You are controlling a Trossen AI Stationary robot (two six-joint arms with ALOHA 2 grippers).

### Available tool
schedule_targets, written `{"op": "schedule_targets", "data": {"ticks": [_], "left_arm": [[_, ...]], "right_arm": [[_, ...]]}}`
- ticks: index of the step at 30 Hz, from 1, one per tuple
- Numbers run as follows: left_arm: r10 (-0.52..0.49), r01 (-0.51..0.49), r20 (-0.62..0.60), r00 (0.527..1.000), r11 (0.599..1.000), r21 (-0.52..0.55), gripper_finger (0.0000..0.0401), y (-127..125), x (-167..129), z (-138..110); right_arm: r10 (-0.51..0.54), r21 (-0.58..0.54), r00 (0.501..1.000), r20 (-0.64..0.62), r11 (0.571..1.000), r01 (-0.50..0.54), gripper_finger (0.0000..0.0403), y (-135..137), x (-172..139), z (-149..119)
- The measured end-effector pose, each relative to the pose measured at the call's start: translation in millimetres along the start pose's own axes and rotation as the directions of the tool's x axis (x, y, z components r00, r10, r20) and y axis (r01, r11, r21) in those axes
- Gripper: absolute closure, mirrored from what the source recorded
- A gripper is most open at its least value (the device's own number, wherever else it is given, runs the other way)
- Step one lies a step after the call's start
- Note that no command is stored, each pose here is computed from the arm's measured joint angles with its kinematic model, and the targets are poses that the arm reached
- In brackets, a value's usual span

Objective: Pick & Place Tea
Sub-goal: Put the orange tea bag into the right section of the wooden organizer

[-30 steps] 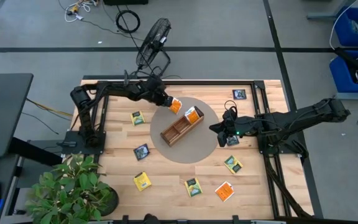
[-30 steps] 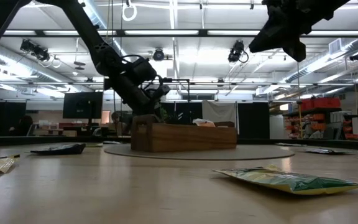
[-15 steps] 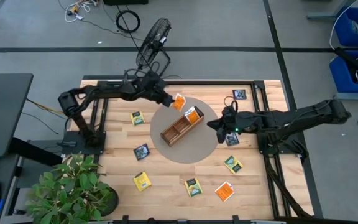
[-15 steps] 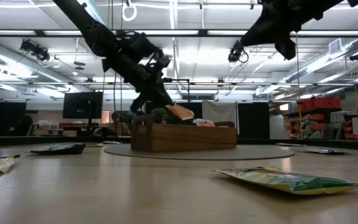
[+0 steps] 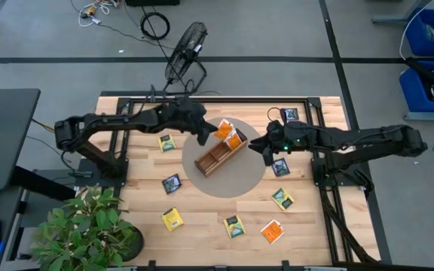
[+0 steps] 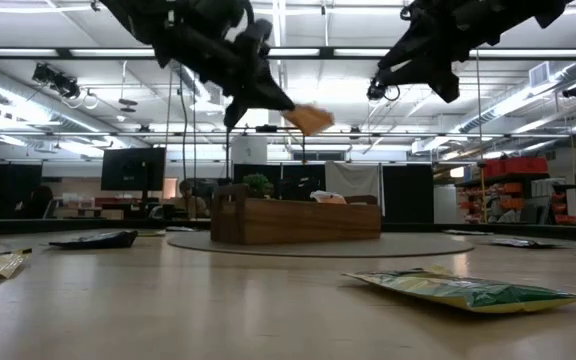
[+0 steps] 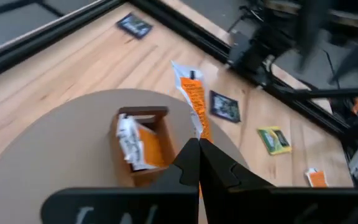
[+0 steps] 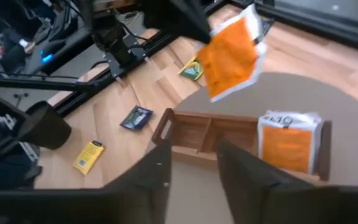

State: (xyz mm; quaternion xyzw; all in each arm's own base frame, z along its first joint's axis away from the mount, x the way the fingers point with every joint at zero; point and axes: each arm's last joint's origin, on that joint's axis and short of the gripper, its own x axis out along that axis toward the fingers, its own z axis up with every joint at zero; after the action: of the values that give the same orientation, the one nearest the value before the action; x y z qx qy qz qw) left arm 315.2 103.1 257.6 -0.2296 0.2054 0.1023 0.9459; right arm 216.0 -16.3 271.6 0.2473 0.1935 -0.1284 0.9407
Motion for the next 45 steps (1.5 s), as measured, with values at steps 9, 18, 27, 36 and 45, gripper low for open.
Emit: {"op": "schedule_targets", "data": {"ticks": [9, 18, 27, 36, 45], "left_arm": [[-0.035, 0.037, -0.017, 0.999, 0.991, 0.128, 0.0401, -36.1, 3.8, -13.2], [-0.032, 0.026, 0.028, 0.999, 0.98, 0.195, 0.0401, -49.3, 4.8, -14.7], [-0.062, 0.053, 0.034, 0.997, 0.972, 0.23, 0.0401, -62.1, 5.1, -18.7], [-0.048, 0.037, 0.044, 0.998, 0.974, 0.221, 0.0401, -62.0, 5.1, -18.3], [-0.047, 0.036, 0.045, 0.998, 0.974, 0.222, 0.0401, -62.0, 5.1, -18.3]], "right_arm": [[-0.01, -0.036, 0.998, 0.056, 0.999, 0.012, 0.0195, -9.3, 0.7, 10.2], [0.105, -0.02, 0.994, 0.031, 0.994, -0.105, 0.0195, -12.6, 9.7, 14.7], [0.087, -0.048, 0.996, -0.004, 0.995, -0.087, 0.0195, -9.1, 26.5, 33.2], [0.128, -0.071, 0.988, -0.086, 0.988, -0.134, 0.0195, -6.9, 44.7, 36.4], [0.161, -0.056, 0.981, -0.111, 0.984, -0.168, 0.0262, -7.1, 45.8, 35.3]]}}
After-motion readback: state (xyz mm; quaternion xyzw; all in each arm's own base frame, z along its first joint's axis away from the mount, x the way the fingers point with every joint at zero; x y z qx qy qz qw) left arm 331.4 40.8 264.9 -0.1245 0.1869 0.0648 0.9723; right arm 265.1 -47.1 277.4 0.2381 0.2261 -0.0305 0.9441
